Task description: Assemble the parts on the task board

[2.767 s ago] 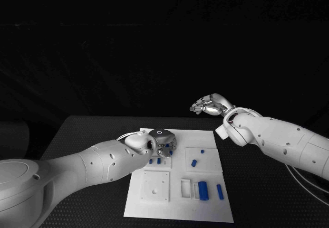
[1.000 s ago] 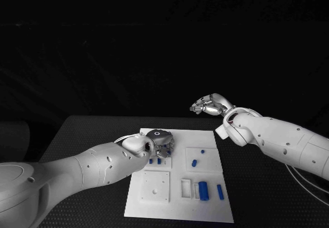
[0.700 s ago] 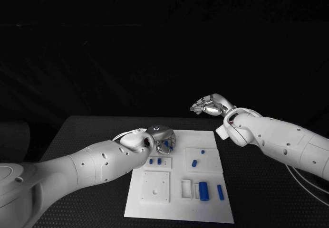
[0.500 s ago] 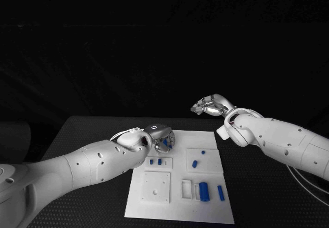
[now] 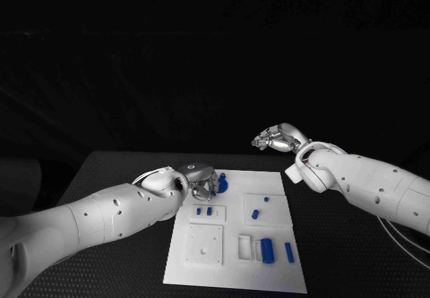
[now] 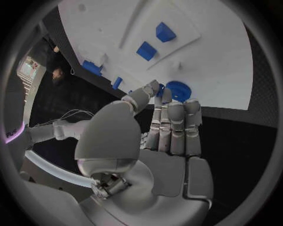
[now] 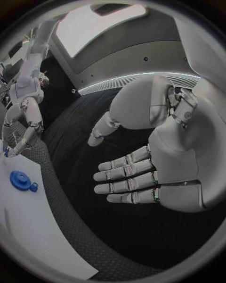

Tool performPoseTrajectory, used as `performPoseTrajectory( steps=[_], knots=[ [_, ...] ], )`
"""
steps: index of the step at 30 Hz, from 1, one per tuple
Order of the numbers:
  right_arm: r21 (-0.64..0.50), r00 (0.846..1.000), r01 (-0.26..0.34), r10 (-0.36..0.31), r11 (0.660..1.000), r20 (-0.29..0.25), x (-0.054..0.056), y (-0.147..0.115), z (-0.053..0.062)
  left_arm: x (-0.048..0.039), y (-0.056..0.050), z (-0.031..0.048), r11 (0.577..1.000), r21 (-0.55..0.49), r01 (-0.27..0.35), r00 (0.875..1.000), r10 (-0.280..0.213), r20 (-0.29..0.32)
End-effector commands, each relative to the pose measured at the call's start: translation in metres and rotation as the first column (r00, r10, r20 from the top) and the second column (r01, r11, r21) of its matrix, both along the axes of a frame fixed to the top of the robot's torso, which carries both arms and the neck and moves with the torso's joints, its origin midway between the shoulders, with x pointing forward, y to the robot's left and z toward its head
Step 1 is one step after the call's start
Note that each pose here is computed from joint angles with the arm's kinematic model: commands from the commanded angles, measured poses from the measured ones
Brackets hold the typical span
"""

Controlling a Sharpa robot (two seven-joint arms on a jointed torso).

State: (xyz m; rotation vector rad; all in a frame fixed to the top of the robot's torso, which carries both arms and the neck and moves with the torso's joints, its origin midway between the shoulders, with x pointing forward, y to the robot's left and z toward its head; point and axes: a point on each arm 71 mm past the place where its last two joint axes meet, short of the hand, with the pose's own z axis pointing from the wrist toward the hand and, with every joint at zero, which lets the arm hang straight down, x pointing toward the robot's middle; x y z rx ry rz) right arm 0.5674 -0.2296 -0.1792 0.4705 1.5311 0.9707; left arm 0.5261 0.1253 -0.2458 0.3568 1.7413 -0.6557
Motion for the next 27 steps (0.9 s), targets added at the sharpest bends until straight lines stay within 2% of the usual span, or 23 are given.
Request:
performPoseTrajectory(
  steps=[1,17,27],
  knots=[
    [0.002,1.0,-0.009,0.009,1.0,0.006,0.0,0.001,0.0,0.0017,0.004,-0.0024,1.0,0.006,-0.012,1.0,0.012,-0.023],
    [0.002,1.0,-0.008,0.008,1.0,0.006,0.0,0.001,0.0,0.0028,0.018,-0.0103,0.999,0.028,-0.04,0.998,0.042,-0.054],
    [0.001,1.0,-0.007,0.007,1.0,0.006,0.0,0.0,0.0,0.0031,0.021,-0.0127,0.998,0.036,-0.048,0.997,0.05,-0.059]
  ],
)
